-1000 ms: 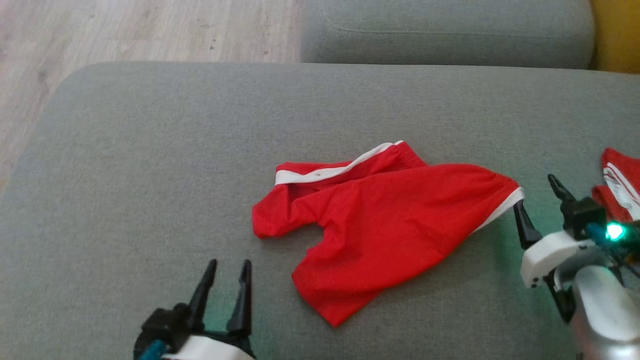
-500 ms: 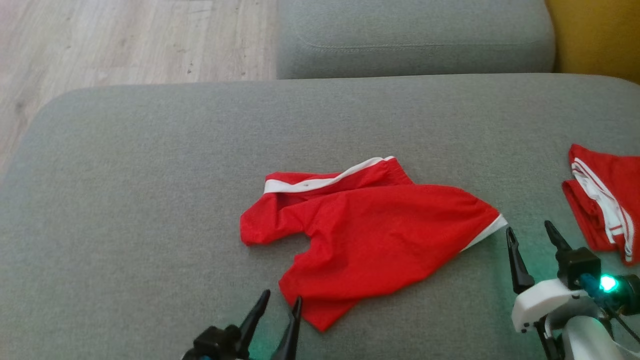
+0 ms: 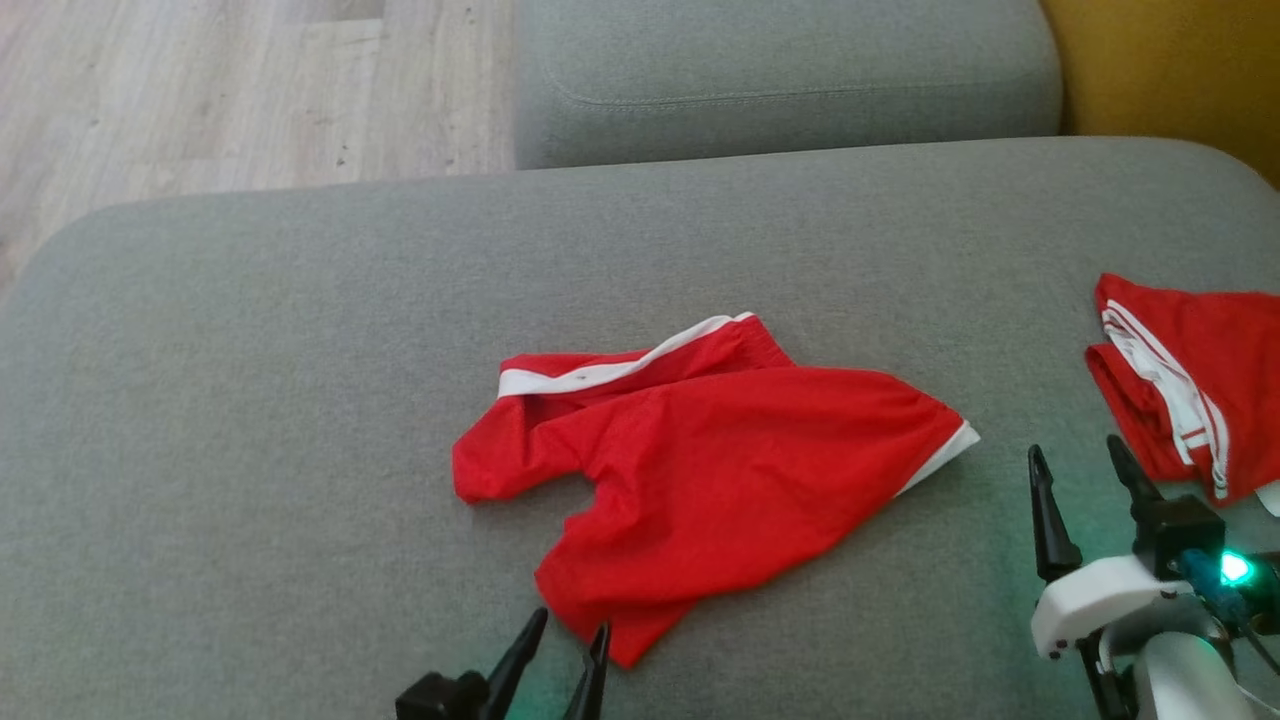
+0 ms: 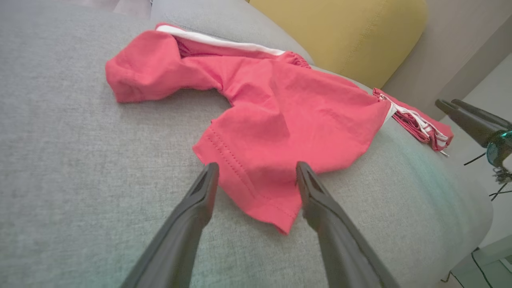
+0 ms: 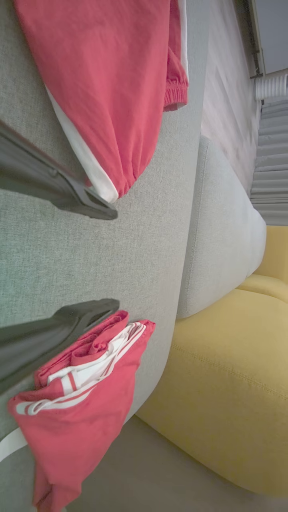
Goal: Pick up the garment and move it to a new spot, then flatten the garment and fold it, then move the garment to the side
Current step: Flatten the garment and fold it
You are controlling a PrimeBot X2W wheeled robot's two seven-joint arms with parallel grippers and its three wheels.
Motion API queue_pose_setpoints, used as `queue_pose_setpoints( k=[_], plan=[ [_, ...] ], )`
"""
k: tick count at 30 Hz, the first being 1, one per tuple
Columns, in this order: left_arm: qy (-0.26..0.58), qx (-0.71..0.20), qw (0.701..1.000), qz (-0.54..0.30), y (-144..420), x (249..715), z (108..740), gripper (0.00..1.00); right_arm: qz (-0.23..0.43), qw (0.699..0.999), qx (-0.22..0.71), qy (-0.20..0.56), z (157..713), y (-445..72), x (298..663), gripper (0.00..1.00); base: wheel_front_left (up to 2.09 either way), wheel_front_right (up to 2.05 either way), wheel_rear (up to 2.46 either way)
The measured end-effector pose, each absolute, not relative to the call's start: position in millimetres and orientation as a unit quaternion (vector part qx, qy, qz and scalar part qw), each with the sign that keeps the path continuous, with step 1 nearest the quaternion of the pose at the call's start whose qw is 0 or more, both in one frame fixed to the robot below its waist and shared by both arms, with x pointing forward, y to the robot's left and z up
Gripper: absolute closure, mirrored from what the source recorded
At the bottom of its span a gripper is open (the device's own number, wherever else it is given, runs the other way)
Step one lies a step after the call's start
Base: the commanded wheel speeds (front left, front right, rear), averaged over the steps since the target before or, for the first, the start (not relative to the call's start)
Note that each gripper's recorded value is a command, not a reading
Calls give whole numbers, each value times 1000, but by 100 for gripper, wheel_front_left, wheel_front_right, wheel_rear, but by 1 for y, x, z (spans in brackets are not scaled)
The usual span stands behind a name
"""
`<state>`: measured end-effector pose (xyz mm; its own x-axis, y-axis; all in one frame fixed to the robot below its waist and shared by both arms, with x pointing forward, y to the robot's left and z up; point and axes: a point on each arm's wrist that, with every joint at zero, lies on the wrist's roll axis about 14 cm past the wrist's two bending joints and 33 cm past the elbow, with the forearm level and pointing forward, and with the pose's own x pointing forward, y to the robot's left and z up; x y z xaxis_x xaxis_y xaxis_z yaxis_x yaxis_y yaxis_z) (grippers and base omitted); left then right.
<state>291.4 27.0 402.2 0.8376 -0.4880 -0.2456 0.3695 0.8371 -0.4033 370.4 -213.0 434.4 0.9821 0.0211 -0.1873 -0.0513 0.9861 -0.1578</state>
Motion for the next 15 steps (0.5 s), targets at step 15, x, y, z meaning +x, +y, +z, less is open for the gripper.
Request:
queue_pose_setpoints(
  k=[15],
  plan=[
    [251,-187,920,-236,15,279,365,0,2,994,-65,84,439,-220,367,0,0,0,0]
  ],
)
